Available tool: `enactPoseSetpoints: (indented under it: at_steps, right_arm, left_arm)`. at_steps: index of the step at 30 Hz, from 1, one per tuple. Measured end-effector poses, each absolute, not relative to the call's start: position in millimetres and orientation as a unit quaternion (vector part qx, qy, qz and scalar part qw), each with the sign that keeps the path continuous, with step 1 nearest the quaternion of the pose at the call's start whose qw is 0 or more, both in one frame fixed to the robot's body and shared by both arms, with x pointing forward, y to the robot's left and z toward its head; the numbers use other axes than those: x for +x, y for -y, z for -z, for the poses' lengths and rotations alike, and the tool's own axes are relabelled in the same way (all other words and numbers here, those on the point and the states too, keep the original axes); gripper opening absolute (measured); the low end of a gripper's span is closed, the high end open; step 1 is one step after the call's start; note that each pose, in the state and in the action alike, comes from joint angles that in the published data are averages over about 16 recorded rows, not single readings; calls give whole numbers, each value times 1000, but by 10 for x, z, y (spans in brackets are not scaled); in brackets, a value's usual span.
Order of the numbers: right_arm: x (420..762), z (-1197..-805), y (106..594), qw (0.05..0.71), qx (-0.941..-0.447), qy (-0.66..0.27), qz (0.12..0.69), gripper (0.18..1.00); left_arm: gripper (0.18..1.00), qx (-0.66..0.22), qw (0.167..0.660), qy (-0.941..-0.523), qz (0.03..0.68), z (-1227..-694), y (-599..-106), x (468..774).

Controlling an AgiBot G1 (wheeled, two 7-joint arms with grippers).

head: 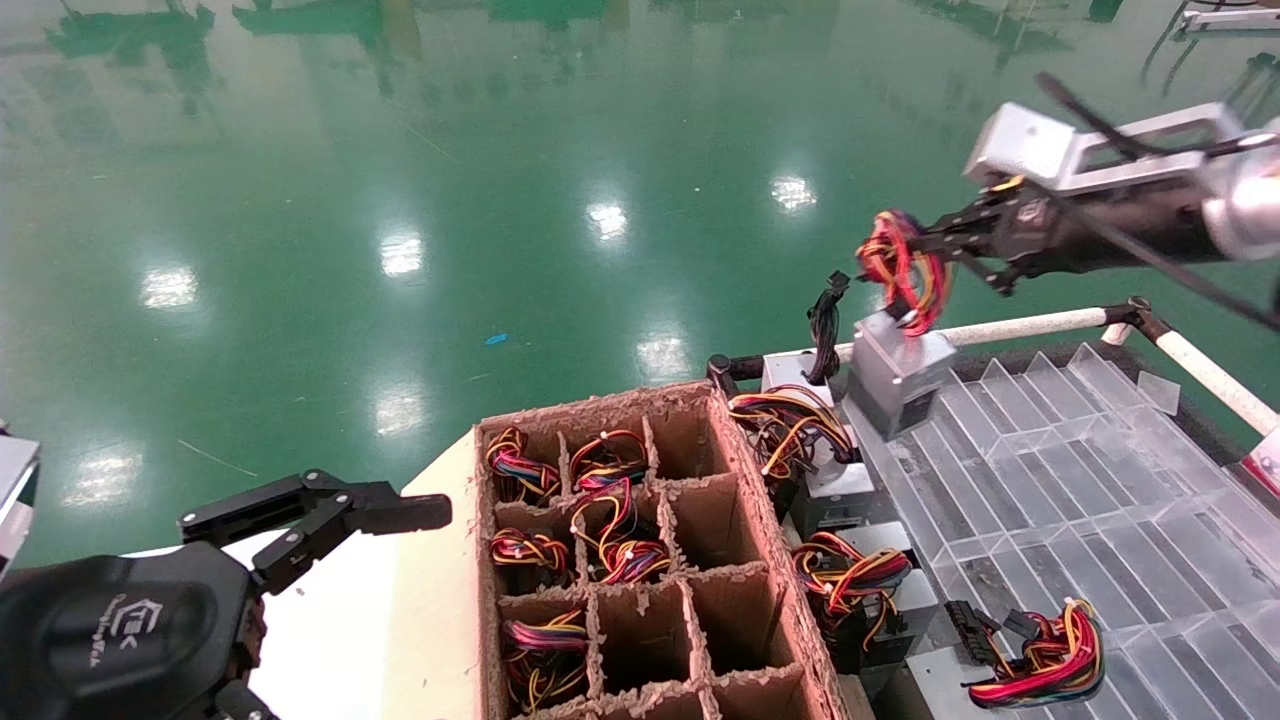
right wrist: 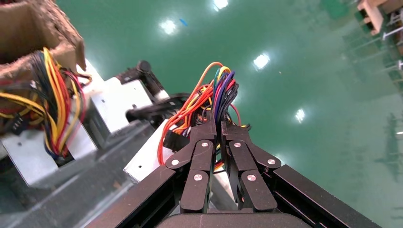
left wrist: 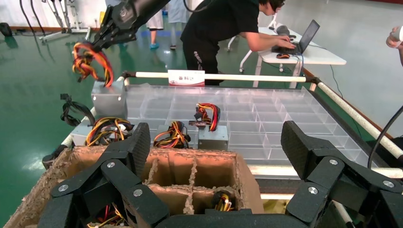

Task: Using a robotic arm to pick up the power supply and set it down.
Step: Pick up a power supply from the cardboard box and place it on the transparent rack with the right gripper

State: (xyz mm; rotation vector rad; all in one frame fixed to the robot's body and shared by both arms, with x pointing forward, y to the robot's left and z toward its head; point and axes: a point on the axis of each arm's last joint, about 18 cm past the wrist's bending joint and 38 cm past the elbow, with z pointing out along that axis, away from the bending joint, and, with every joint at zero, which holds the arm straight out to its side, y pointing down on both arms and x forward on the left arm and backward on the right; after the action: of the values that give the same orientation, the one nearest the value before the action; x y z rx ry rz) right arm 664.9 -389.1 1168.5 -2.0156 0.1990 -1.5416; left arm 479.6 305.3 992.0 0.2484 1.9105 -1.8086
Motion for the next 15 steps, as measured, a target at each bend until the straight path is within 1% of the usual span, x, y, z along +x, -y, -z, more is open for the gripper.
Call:
enactPoseSetpoints:
  at_steps: [8, 15]
  right_arm:
    - [6788, -11590, 3705, 299, -761, -75, 571, 193]
    - [6863, -11465, 3662, 308, -763, -85, 562, 193]
  left_arm:
    - [1000, 91, 247, -701, 663, -9920, -3053, 4796]
    - [1000, 91, 247, -701, 663, -9920, -3053, 4796]
